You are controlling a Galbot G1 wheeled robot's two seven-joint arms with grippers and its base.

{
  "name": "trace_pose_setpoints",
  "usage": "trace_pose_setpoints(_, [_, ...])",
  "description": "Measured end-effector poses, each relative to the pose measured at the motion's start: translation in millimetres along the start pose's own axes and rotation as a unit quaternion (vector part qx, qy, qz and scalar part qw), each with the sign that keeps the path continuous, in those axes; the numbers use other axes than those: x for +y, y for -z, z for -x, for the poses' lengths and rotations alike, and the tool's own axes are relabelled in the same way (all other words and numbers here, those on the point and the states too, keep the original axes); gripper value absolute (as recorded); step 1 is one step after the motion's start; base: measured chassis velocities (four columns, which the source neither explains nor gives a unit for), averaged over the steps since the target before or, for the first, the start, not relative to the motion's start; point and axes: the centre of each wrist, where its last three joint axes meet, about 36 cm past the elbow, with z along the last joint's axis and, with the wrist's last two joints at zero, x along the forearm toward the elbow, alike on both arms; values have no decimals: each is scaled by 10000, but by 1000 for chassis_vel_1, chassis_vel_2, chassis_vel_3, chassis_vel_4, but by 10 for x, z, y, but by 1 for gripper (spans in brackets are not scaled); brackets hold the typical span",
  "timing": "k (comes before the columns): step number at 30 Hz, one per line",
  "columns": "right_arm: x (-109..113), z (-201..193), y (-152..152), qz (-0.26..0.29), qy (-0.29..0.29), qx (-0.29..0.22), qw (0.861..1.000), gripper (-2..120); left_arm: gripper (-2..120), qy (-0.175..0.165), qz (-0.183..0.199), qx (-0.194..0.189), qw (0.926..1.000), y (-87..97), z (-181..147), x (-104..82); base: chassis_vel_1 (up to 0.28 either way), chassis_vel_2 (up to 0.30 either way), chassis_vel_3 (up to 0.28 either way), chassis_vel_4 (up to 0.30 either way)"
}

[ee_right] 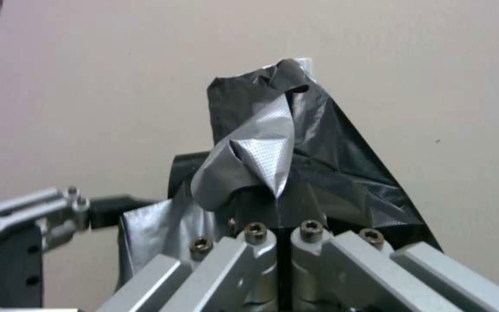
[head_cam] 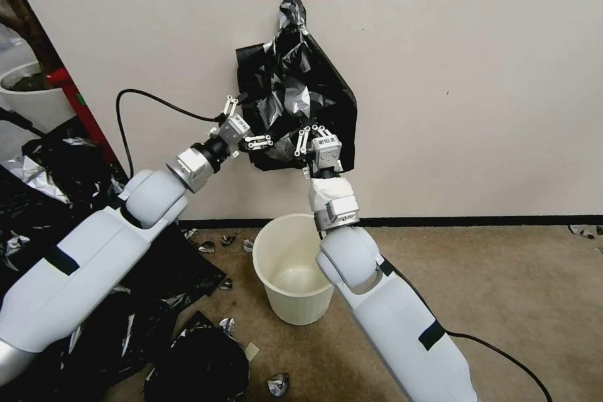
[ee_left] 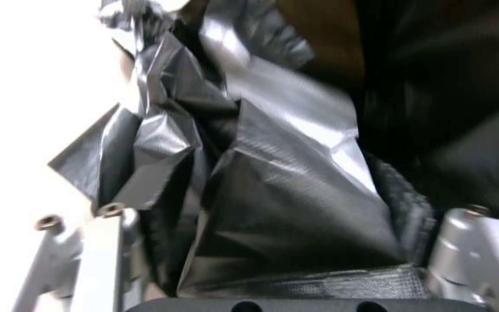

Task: Place a trash bag onto the trash bin.

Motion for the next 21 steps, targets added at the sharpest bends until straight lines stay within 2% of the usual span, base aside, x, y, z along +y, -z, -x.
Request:
trace_pose_setpoints(1, [4,2,6,15,2,-24,10000,0,63,0,-7,107,9999,5,-27,1,0,0,0,0])
trace_pose_setpoints(3, [4,3,7,18,2,-31,10000,0,61,0,-9,133,9999,6,-35,0,0,0,0,0])
trace_pose_setpoints(4, [6,-1,13,33,5,-58,10000,0,55,0,-23,223,9997,7,-64,-5,0,0,0,0])
trace_pose_setpoints(5, [6,-1,13,33,5,-58,10000,0,55,0,-23,223,9997,7,-64,-5,0,0,0,0])
trace_pose_setpoints(7, [6,-24,23,59,9,-81,9999,0,41,17,-53,287,9996,2,-101,-18,0,0,0,0])
trace_pose_setpoints(11, [1,-49,31,69,10,-81,9999,0,32,52,-83,282,9996,16,-127,-45,0,0,0,0])
trace_pose_setpoints(13, [-9,-98,32,92,7,-61,9999,0,20,204,-139,213,9995,71,-174,-107,0,0,0,0])
trace_pose_setpoints(15, [-7,-162,18,148,-3,5,9999,0,13,301,-199,167,9992,110,-225,-151,0,0,0,0])
trace_pose_setpoints(16, [-7,-162,18,148,-3,5,9999,0,13,301,-199,167,9992,110,-225,-151,0,0,0,0])
trace_pose_setpoints(19, [16,-371,-14,360,-52,259,9990,0,0,610,-371,75,9974,171,-343,-279,0,0,0,0])
trace_pose_setpoints(20, [16,-464,-33,397,-102,375,9985,0,0,833,-477,30,9954,185,-394,-359,0,0,0,0])
trace_pose_setpoints(21, [16,-464,-33,397,-102,375,9985,0,0,833,-477,30,9954,185,-394,-359,0,0,0,0])
